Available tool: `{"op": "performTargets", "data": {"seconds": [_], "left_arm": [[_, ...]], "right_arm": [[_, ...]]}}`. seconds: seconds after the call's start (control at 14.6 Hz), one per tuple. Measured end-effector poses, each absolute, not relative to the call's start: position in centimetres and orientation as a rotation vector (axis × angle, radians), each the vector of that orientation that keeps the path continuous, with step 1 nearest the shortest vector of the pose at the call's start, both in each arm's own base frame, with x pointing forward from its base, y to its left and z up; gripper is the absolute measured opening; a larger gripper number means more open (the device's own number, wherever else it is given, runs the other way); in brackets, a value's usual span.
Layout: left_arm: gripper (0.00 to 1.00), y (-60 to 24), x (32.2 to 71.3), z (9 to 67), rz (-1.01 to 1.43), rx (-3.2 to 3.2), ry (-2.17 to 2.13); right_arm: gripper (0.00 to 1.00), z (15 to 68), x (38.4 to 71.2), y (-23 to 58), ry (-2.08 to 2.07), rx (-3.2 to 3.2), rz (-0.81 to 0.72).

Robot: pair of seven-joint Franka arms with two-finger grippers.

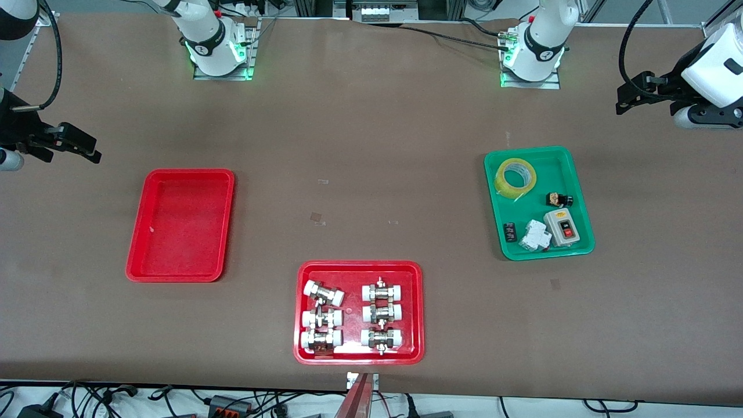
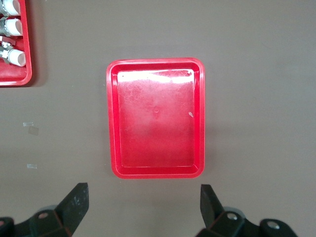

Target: Left arm passes tape to right arm into tray

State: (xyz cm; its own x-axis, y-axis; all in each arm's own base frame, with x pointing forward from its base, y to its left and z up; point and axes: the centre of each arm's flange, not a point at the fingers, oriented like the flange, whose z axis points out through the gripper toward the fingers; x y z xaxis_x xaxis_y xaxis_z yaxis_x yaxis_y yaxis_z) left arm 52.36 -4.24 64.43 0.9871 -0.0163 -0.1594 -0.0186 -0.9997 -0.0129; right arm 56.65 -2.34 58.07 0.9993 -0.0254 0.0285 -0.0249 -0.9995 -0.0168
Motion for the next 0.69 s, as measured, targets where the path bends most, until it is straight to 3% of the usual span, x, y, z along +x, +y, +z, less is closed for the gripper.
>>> {"op": "performTargets", "data": {"seconds": [0.41, 0.69], "left_arm": [[1.0, -3.1, 52.6, 63.4, 0.272, -3.117, -0.007], [1.0, -2.4, 54.5, 54.7, 0.349, -3.111, -0.026]], "right_arm": [[1.0, 58.0, 56.7, -2.3, 0.039, -3.124, -0.041], [1.0, 58.0, 56.7, -2.3, 0.039, -3.124, -0.041]]}}
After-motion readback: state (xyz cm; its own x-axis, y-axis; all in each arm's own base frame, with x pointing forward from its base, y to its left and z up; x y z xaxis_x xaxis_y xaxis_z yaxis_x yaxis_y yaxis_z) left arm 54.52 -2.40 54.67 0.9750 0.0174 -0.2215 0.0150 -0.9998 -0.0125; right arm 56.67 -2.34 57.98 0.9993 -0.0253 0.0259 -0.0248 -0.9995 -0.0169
